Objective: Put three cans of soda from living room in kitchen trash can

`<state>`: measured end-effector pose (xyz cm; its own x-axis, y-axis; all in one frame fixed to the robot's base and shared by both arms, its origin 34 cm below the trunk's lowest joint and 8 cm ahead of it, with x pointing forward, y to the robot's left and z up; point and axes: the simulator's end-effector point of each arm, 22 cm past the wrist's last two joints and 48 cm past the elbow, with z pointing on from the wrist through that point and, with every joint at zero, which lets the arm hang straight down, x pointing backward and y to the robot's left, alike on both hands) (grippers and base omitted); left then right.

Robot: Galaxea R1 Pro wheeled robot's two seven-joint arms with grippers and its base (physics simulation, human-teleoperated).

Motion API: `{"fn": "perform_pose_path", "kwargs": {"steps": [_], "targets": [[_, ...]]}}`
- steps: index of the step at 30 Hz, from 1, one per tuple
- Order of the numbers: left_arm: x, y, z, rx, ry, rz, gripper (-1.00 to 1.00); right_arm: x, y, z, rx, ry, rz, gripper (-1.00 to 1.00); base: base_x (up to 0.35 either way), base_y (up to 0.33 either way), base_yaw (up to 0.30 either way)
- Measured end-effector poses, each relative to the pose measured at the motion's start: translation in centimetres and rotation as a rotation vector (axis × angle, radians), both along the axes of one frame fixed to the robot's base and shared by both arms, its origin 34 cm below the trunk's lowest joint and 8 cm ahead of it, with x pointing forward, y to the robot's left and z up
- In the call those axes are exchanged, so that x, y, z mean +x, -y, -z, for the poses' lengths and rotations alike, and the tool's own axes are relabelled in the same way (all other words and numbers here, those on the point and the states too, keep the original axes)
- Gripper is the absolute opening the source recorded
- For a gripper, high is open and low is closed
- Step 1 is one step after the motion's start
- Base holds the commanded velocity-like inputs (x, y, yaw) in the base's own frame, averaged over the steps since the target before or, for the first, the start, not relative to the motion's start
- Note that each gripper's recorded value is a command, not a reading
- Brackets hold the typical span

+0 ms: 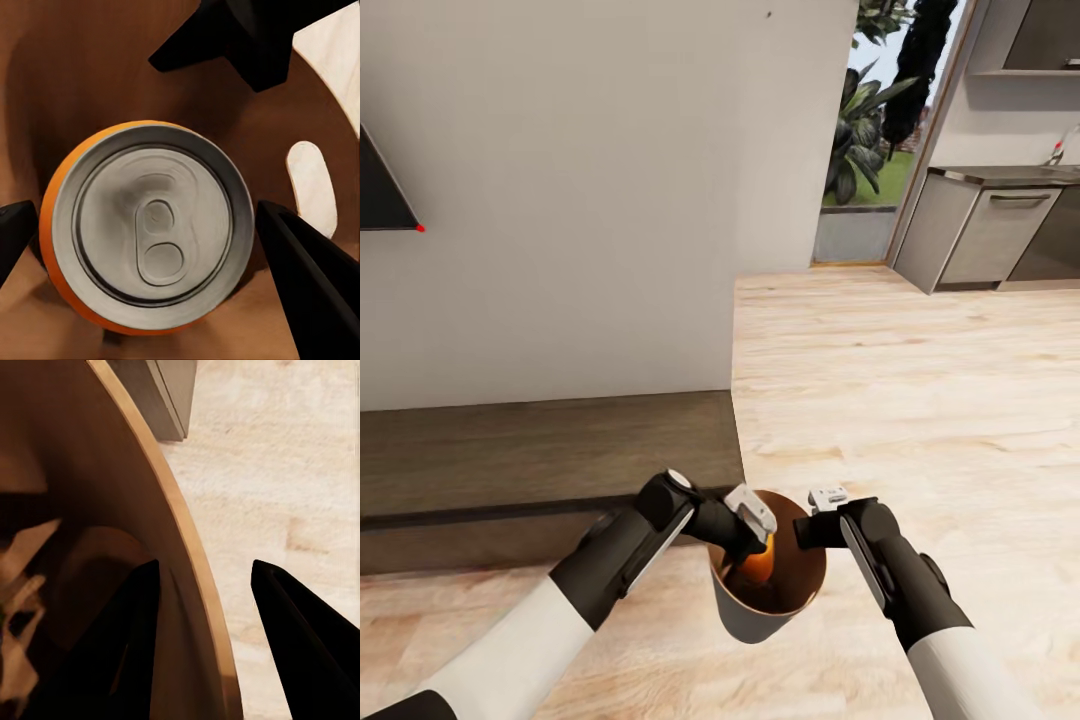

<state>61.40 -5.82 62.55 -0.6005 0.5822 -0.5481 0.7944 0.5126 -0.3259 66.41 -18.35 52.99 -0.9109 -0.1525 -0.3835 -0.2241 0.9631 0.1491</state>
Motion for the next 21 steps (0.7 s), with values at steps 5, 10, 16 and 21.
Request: {"fn": "perform_pose_path", "kwargs": {"steps": [5, 10, 16, 21], "targets": [[-0.4, -0.1, 1.6, 0.019, -0.017, -0.004, -1.0, -0.3, -0.7, -0.6, 0.017, 0.018, -0.003, -1.0, 0.0, 0.0, 0.0], [-0.5, -0.2, 2.2, 0.027, -0.022, -0.005, -1.0, -0.4, -0.9, -0.8, 0.018, 0.025, -0.006, -1.0, 0.0, 0.0, 0.0], [-0.6, -0.3, 2.4, 0.032, -0.024, -0.004, -1.0, -0.4, -1.1, -0.8, 0.021, 0.026, -0.007, -1.0, 0.0, 0.0, 0.0], [-1.0, -0.3, 3.1, 0.045, -0.032, 0.005, -1.0, -0.4, -1.1, -0.8, 0.021, 0.027, -0.007, -1.0, 0.0, 0.0, 0.0]]}}
